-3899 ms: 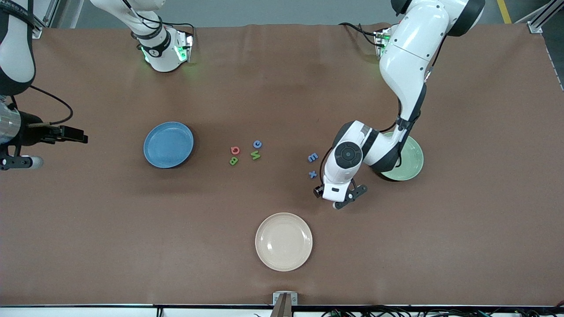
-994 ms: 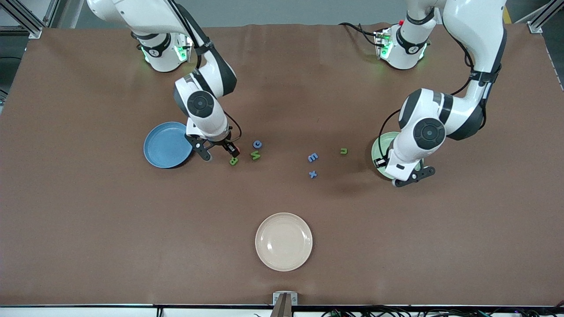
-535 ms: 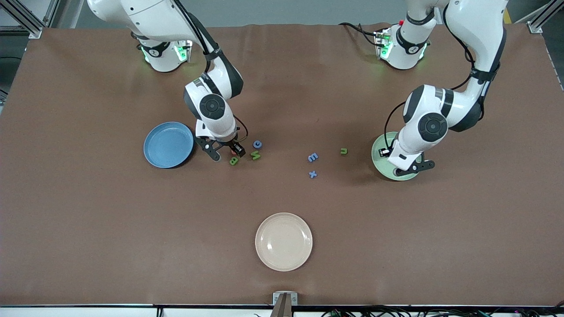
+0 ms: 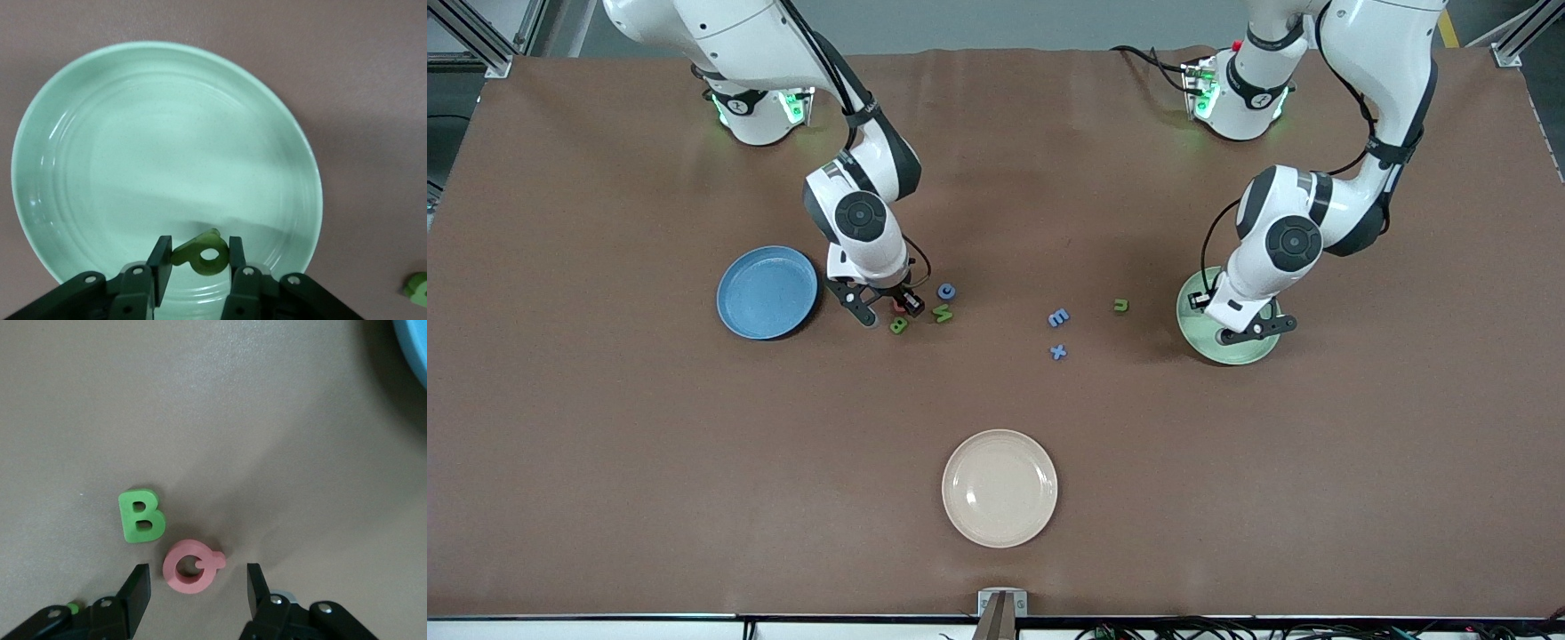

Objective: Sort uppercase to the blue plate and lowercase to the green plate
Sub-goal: 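Release the p on the green plate while the right gripper carries G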

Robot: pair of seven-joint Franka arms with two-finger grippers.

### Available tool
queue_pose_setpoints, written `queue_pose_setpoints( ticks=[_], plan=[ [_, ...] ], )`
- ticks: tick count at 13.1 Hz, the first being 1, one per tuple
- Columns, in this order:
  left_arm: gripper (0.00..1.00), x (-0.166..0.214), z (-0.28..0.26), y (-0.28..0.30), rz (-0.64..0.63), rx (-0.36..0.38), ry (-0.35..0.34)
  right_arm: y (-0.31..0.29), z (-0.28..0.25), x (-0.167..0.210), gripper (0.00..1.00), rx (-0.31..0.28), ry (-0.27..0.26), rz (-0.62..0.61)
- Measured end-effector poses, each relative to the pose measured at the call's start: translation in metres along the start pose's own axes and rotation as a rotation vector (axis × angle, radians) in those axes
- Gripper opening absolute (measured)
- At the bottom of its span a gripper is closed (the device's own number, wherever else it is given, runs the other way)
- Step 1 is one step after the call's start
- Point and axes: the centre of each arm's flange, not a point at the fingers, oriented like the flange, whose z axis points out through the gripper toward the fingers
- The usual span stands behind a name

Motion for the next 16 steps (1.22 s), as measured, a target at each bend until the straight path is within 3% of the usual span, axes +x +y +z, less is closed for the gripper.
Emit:
queue_pose_setpoints(
  ticks=[10,13,15,16],
  plan=[
    [0.39,-0.015,0.019,-0.007,0.026,0.001,-0.007,-0.001,0.005,0.001,0.67,0.008,0.003,0.009],
    [0.65,-0.015,0.017,-0.005,0.033,-0.003,0.001,-0.001,0.013,0.002,0.66,0.011,0.005,0.011],
    [0.87,-0.015,0.008,0.005,0.05,-0.015,0.02,-0.003,0.011,0.002,0.55,0.021,0.007,0.012],
    [0.96,-0.014,0.001,0.013,0.063,-0.025,0.035,-0.003,0.011,0.002,0.54,0.021,0.007,0.012]
  ],
)
